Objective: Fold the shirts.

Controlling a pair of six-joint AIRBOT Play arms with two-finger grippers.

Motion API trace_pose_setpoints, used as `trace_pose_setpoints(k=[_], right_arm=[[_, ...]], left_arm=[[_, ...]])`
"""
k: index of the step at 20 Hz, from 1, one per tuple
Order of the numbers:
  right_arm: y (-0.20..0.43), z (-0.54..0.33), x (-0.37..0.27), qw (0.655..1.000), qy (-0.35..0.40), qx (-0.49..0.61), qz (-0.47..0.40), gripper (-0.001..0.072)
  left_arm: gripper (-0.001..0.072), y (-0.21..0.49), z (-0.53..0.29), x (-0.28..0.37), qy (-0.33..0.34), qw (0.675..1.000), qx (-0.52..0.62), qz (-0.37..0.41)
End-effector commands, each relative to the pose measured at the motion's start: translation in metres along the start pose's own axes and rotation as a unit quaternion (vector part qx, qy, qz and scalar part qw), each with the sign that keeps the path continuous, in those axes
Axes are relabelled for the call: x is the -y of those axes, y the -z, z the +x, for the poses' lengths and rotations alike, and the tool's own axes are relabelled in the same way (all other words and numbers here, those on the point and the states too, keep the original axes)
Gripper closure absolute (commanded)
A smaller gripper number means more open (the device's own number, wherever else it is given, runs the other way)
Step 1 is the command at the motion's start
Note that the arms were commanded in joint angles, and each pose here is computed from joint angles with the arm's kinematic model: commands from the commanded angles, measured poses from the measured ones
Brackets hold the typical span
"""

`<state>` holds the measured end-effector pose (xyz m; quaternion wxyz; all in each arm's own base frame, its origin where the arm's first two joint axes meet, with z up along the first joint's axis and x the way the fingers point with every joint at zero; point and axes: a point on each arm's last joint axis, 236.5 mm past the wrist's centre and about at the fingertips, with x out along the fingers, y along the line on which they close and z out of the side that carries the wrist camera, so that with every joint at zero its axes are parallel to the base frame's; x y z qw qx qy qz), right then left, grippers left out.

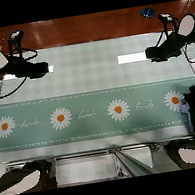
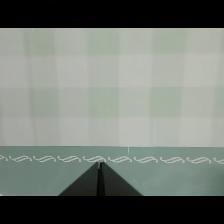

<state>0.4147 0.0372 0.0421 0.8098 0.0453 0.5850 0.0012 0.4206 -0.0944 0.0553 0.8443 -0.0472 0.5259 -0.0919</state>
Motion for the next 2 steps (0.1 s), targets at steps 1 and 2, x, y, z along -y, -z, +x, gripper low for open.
trace_pose_setpoints(k=[1, 2], right_arm=[[0.0000, 0.0001, -0.0003, 1.000, 0.000, 0.000, 0.000, 0.0680], [0.0000, 0.0001, -0.0003, 1.000, 0.000, 0.000, 0.000, 0.0680]], left_arm=[[0.0685, 0.0003, 0.0004, 0.0000, 0.000, 1.000, -0.001, 0.001], [0.0685, 0.0003, 0.0004, 0.0000, 0.000, 1.000, -0.001, 0.001]])
